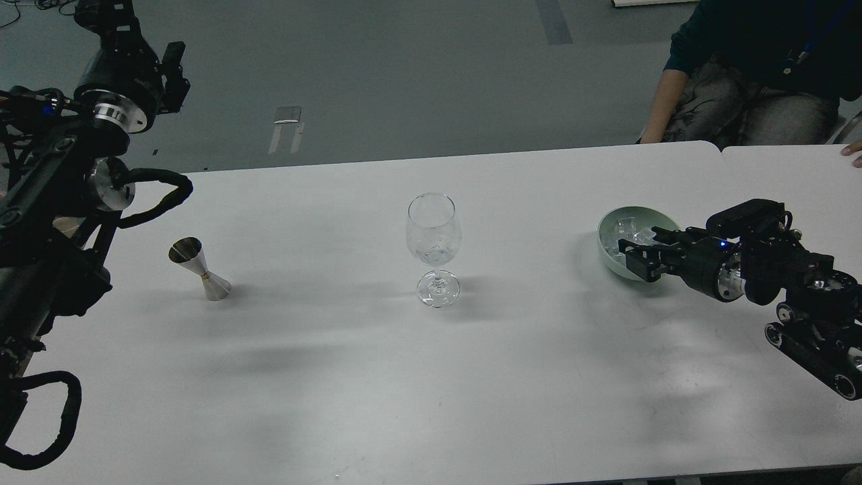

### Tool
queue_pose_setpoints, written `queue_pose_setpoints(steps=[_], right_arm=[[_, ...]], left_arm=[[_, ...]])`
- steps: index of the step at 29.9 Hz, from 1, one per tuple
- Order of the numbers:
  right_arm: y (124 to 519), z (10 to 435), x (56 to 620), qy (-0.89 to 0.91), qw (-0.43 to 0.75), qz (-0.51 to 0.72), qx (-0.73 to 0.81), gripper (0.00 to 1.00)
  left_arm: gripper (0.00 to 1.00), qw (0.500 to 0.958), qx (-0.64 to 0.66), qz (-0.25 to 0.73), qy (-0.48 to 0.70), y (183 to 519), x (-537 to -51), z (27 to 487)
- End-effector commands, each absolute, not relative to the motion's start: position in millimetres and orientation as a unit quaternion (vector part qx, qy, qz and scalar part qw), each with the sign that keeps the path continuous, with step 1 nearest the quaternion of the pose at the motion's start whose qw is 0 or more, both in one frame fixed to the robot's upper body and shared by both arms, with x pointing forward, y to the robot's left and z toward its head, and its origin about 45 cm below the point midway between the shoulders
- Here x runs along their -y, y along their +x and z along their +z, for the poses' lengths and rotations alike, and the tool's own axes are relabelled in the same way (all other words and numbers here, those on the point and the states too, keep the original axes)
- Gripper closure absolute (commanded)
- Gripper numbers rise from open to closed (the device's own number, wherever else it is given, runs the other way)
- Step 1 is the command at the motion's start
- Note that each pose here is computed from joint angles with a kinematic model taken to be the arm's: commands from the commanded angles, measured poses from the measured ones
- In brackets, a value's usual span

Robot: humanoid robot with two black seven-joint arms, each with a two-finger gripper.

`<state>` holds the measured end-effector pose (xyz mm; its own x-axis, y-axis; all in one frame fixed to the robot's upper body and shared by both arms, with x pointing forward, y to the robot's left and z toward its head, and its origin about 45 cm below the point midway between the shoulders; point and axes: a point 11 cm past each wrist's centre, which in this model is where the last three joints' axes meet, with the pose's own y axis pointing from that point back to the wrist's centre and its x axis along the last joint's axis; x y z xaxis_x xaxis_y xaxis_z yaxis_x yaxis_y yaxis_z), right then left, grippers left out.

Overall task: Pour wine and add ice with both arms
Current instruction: 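Close the right gripper on ice cubes in the green bowl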

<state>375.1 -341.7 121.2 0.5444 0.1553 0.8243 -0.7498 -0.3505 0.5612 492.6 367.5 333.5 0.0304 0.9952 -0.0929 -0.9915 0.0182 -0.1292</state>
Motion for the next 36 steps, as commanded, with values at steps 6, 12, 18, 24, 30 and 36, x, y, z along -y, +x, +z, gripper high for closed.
queue_pose_setpoints(steps=[6, 12, 18, 24, 30, 36], right_arm=[[374.9, 120.2, 344.7, 0.700, 0.535, 0.423, 0.212, 0.67], [375.5, 121.3, 341.3, 0.702, 0.533, 0.424, 0.209, 0.91], [376.3, 123.8, 340.9, 0.702, 0.531, 0.426, 0.210, 1.00], [374.8, 148.2, 348.2, 0.695, 0.523, 0.447, 0.208, 1.00], [370.9, 187.4, 361.9, 0.679, 0.517, 0.479, 0.207, 1.00], [383.2, 242.3, 329.9, 0.670, 0.474, 0.537, 0.193, 1.00]], left_arm=[[0.02, 0.712, 0.013, 0.697, -0.078, 492.2, -369.7, 334.2], [0.02, 0.713, 0.013, 0.697, -0.078, 492.3, -369.0, 334.0], [0.02, 0.713, 0.012, 0.697, -0.078, 492.2, -368.5, 332.9], [0.02, 0.714, 0.013, 0.696, -0.078, 492.4, -367.9, 334.0], [0.02, 0.714, 0.013, 0.696, -0.080, 492.4, -366.6, 335.7], [0.02, 0.717, 0.013, 0.692, -0.082, 492.7, -360.9, 336.4]])
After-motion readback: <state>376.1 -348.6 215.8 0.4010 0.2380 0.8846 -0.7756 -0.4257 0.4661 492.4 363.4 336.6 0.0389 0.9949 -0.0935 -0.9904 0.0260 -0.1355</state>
